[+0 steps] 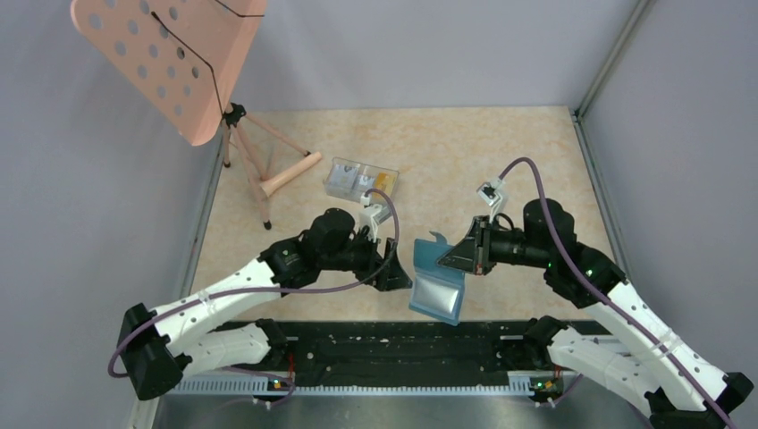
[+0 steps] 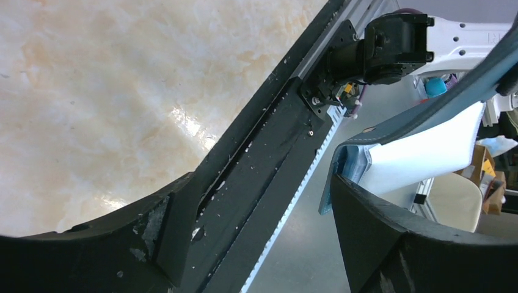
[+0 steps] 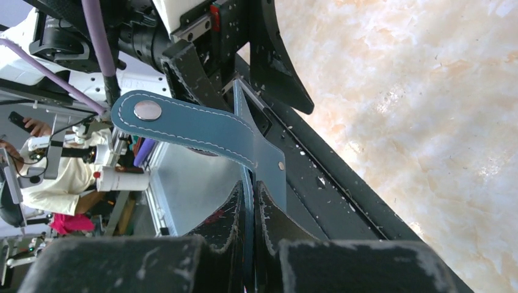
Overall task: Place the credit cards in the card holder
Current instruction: Open the card holder at the center of the board.
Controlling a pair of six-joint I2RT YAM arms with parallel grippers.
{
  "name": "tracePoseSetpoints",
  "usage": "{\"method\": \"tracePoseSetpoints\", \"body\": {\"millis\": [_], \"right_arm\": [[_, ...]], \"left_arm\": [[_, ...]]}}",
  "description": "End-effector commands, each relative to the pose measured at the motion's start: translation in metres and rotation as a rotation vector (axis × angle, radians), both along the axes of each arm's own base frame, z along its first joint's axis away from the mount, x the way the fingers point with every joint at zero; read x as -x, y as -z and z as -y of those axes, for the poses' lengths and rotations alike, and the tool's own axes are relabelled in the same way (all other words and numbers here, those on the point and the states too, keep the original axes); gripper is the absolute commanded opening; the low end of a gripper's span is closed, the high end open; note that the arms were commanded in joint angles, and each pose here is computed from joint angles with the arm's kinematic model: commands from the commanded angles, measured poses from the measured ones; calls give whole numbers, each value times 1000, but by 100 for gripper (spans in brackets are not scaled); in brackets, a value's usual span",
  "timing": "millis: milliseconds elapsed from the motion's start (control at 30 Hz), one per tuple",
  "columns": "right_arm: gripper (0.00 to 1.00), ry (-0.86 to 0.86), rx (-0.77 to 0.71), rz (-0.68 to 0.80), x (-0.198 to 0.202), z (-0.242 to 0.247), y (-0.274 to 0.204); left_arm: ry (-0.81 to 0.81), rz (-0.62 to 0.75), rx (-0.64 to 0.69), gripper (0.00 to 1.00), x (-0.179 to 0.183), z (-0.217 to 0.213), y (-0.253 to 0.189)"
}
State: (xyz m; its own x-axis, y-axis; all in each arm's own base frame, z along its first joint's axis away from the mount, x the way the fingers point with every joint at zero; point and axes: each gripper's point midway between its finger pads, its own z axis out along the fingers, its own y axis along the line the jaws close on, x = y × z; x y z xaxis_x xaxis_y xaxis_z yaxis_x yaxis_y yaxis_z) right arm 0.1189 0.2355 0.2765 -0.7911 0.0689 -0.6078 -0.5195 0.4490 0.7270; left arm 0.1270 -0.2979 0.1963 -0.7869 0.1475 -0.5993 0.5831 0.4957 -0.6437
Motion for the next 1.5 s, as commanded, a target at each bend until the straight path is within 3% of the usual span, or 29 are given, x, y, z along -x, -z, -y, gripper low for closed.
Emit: {"method": "tracePoseSetpoints", "body": {"millis": [0,300,700,1133,1467], "right_arm": [[0,26,-59,37,-8,-3,-17],[0,68,-37,18,-14,-1,-11],[0,76,-33,5,-15,-1,-8],[0,73,-34,-5,-13,-1,-7],[0,75,-36,-4,-13,0,-6]], "left_arm": [[51,-9,63,81,5,10,-16],[-69,37,-38,79,-8,-12,-14],[48,40,98,76,11,5,-33],[53,23,27,72,9,12,-15],[106,14,140,73,19,23,-29]]}}
